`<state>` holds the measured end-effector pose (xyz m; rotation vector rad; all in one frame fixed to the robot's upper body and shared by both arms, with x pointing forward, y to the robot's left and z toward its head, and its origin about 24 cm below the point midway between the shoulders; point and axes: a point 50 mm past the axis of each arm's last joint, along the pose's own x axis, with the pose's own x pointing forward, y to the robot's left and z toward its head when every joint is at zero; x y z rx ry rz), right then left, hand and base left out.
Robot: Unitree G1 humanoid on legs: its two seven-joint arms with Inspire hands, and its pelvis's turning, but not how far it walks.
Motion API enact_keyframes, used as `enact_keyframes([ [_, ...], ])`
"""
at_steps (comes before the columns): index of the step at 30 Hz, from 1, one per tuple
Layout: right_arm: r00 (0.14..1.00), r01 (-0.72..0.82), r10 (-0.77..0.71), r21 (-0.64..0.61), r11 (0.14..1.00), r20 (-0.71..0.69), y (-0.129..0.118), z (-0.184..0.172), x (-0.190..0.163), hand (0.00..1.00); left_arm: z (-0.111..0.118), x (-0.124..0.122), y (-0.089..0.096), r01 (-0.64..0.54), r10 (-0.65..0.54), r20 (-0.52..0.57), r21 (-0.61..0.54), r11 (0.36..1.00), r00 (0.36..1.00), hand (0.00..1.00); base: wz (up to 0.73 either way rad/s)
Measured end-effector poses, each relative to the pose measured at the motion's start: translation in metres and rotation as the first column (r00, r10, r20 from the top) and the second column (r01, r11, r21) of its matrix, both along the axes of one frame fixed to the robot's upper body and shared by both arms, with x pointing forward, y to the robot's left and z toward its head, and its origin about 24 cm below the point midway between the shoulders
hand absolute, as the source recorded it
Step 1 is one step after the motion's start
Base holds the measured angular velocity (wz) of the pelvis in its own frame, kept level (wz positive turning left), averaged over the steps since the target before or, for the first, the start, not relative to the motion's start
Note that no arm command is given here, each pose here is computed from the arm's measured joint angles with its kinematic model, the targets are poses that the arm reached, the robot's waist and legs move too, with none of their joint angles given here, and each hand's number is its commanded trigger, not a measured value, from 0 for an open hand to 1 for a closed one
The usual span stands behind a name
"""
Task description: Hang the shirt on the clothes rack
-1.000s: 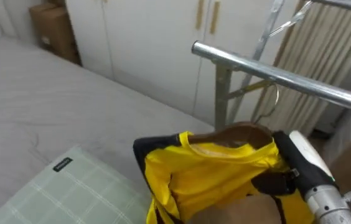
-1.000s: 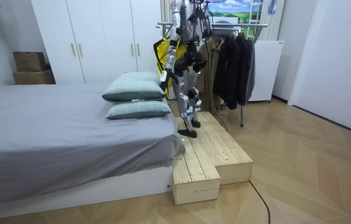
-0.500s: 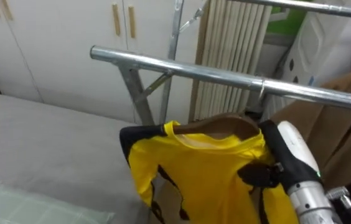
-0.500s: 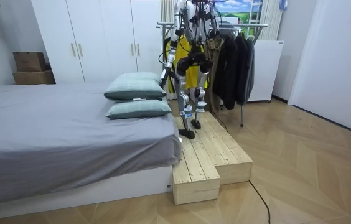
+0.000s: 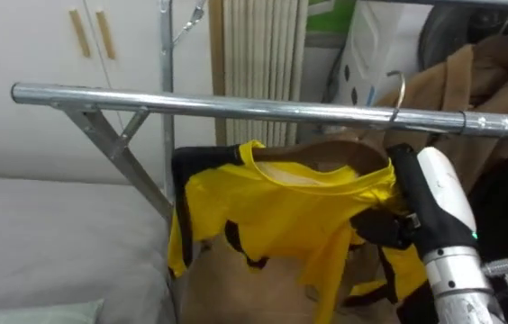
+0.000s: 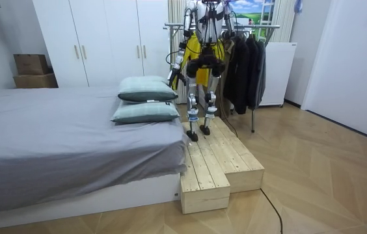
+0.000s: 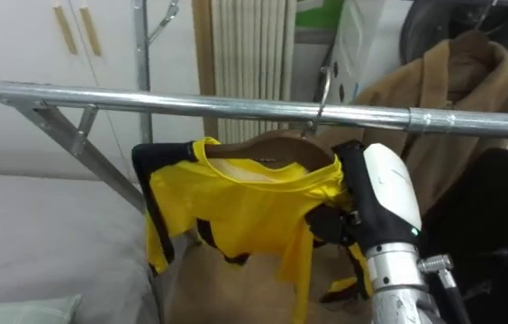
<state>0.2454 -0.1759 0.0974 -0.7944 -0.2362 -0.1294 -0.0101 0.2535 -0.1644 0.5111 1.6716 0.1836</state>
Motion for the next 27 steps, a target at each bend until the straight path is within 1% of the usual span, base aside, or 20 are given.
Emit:
enact_keyframes([
  [11,0.999,0.033,-0.032,-0.013,0.999,0.039,-0.005,0.003,0.000,1.00,0.000,0.001,0.000,-0.006,0.006,0.008,0.000,1.000,1.000,0.00,0.00],
  [20,0.998,0.008,-0.008,-0.007,1.000,0.064,-0.003,0.011,-0.002,1.00,0.000,-0.001,-0.001,0.011,-0.011,-0.002,-0.003,1.000,1.000,0.00,0.00],
  [23,0.999,-0.010,0.010,0.008,1.000,0.045,-0.004,0.010,0.001,1.00,0.000,-0.001,-0.001,0.010,-0.010,-0.003,-0.003,1.000,1.000,0.00,0.00],
  [26,0.998,-0.054,0.054,0.021,0.998,-0.009,-0.006,0.008,0.003,1.00,0.000,-0.001,-0.001,0.011,-0.011,-0.003,-0.006,1.000,1.000,0.00,0.00],
  [27,0.995,-0.082,0.084,0.043,0.996,-0.044,-0.006,0.005,0.005,1.00,0.000,-0.001,-0.001,0.010,-0.010,-0.003,-0.006,1.000,1.000,0.00,0.00],
])
